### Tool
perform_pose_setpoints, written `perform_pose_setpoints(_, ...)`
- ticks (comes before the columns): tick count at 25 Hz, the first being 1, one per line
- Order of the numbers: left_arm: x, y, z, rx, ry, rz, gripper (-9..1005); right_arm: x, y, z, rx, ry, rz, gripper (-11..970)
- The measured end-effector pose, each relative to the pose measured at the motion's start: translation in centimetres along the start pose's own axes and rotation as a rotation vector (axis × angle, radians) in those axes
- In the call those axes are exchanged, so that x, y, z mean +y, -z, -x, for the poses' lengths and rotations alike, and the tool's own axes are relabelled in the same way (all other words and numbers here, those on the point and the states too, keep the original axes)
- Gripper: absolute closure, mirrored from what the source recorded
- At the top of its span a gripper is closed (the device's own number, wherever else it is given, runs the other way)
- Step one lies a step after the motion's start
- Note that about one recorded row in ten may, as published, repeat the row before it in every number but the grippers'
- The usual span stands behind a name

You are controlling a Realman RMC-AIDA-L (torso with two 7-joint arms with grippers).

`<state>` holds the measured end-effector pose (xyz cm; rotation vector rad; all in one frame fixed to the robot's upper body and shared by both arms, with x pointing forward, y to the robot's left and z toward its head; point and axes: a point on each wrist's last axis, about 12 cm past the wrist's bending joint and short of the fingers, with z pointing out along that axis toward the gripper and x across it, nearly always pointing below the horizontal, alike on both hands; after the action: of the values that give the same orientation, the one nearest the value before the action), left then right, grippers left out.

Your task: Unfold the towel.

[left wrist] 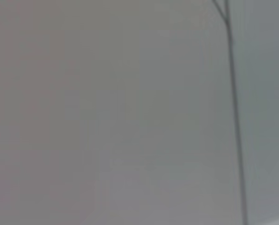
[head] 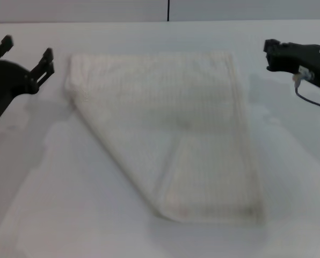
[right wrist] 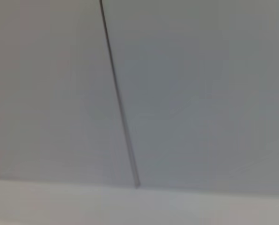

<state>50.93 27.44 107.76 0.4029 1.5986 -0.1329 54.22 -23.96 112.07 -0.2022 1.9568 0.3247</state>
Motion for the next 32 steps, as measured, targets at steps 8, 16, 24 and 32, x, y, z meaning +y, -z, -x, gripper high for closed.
perform_pose_setpoints(8,-2.7,-2.9,5.2,0.172,-0.109,-0.194,170,-3.0,-3.1,4.8,0.328,-0.073,0.019,962)
perform_pose_setpoints(16,-7.3,-5.3,7.5,0.418,-0.293,-0.325,171,-2.1,-6.8,7.7,0.528,-0.049,0.020,960)
perform_pose_setpoints(24,-8.2,-6.8,8.8,0.486,-0.335,-0.476,172,-0.3,-9.0,8.6,0.609,-0.001,0.047,957)
perform_pose_setpoints(32,-9.7,-7.7,8.2,0.522,-0.333,-0.575,254,1.1,-10.7,8.3,0.678,0.022,0.063,954)
